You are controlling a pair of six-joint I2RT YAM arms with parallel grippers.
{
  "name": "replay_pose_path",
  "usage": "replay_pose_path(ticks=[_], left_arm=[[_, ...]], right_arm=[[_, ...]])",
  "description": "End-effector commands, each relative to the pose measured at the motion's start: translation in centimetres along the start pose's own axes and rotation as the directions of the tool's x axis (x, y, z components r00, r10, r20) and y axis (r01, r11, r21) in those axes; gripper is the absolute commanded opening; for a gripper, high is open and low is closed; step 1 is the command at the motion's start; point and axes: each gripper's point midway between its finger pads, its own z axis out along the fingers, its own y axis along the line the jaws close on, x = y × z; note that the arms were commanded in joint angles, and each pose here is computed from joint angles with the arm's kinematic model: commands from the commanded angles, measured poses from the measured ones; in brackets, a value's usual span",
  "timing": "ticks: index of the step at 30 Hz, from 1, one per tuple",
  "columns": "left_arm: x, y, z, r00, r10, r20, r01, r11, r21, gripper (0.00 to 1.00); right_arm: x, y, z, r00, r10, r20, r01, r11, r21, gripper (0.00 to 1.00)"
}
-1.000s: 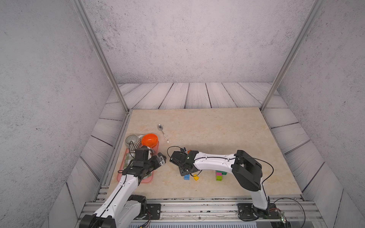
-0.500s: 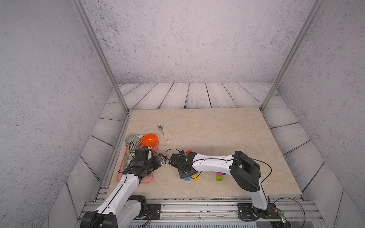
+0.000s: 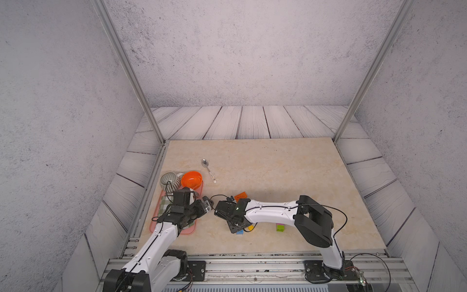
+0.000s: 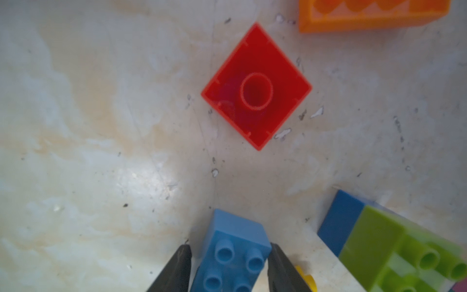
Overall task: Assemble the letter p with lego
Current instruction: Pick up the lego brick from the center of the board.
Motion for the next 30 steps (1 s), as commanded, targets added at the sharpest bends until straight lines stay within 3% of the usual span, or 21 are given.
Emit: replay_pose_path(ticks=[1, 4, 13, 17, 20, 26, 30], left_arm=[[0.0, 0.2, 0.1, 1.0, 0.008, 0.002, -0.008, 1.0, 0.001, 0.98], [0.0, 0.2, 0.1, 1.0, 0.008, 0.0, -0.008, 1.0, 0.001, 0.98], [0.0, 0.2, 0.1, 1.0, 0.011, 0.0, -0.011, 1.0, 0.005, 0.98], [0.0, -0.2, -0.2, 1.0, 0.027, 0.001, -0.027, 0.999, 0.021, 0.98], [0.0, -0.7, -0.4, 0.999, 0.042, 0.003, -0.042, 0.998, 0.047, 0.98], [0.3, -1.9, -0.3, 0.998, 0.065, -0.007, -0.064, 0.991, 0.117, 0.98], [0.8, -3.0, 0.2, 0.995, 0.087, -0.04, -0.079, 0.982, 0.17, 0.98]], right_arm=[[0.1, -0.6, -1.4, 1.0, -0.02, 0.012, 0.02, 0.999, 0.028, 0.52], [0.2, -0.7, -1.4, 1.0, -0.024, 0.012, 0.024, 0.999, 0.035, 0.48], [-0.3, 0.4, -1.5, 0.997, -0.073, 0.031, 0.073, 0.997, -0.018, 0.19], [-1.0, 0.8, -3.7, 0.991, -0.083, 0.105, 0.094, 0.991, -0.096, 0.13], [-1.9, 0.8, -6.1, 0.979, -0.1, 0.177, 0.126, 0.982, -0.144, 0.02], [-3.6, -2.4, -10.5, 0.93, -0.229, 0.288, 0.254, 0.966, -0.051, 0.0], [-3.6, -4.0, -12.3, 0.864, -0.363, 0.348, 0.414, 0.906, -0.084, 0.0]])
